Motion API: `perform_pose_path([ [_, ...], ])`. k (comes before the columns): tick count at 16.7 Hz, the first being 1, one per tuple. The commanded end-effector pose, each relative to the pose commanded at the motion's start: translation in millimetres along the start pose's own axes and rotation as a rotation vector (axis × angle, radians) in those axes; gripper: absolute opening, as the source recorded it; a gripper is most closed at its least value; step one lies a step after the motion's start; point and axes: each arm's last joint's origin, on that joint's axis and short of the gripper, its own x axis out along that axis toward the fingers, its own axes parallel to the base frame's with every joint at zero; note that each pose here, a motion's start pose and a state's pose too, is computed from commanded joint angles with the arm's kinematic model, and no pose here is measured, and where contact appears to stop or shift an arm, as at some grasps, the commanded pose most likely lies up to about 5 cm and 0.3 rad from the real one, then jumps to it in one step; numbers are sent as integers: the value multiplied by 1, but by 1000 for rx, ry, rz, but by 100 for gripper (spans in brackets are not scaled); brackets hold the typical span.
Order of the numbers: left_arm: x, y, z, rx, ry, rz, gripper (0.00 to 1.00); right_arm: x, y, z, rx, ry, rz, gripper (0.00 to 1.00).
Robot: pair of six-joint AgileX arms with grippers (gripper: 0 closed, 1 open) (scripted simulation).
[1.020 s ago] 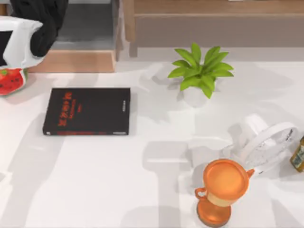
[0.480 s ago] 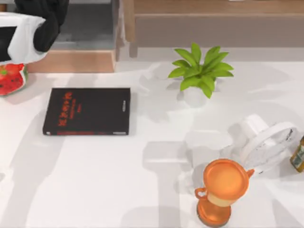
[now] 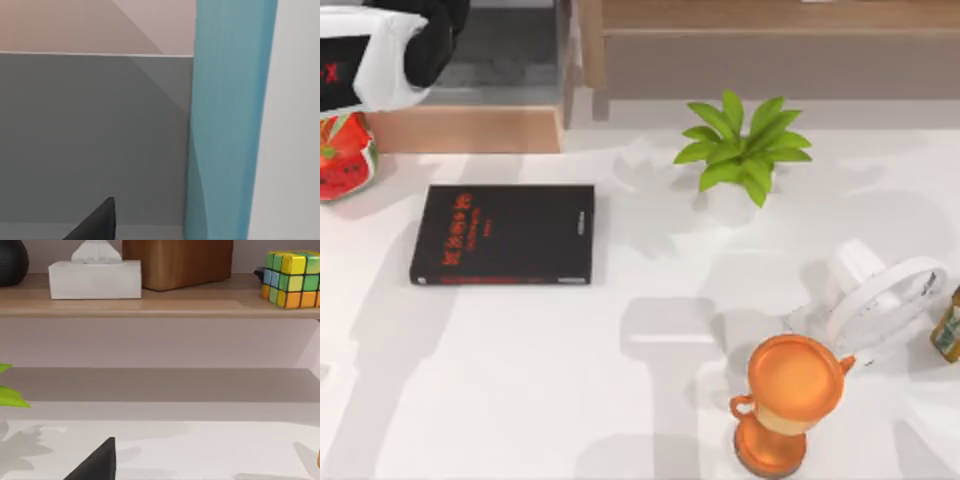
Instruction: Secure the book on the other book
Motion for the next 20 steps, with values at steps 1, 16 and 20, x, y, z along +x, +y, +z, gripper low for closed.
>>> perform_pose_path([
  [1,0,0,0,0,0,0,100,0,0,0,0,0,0,100],
  [16,0,0,0,0,0,0,0,0,0,0,0,0,0,100],
  [20,0,0,0,0,0,0,0,0,0,0,0,0,0,100],
])
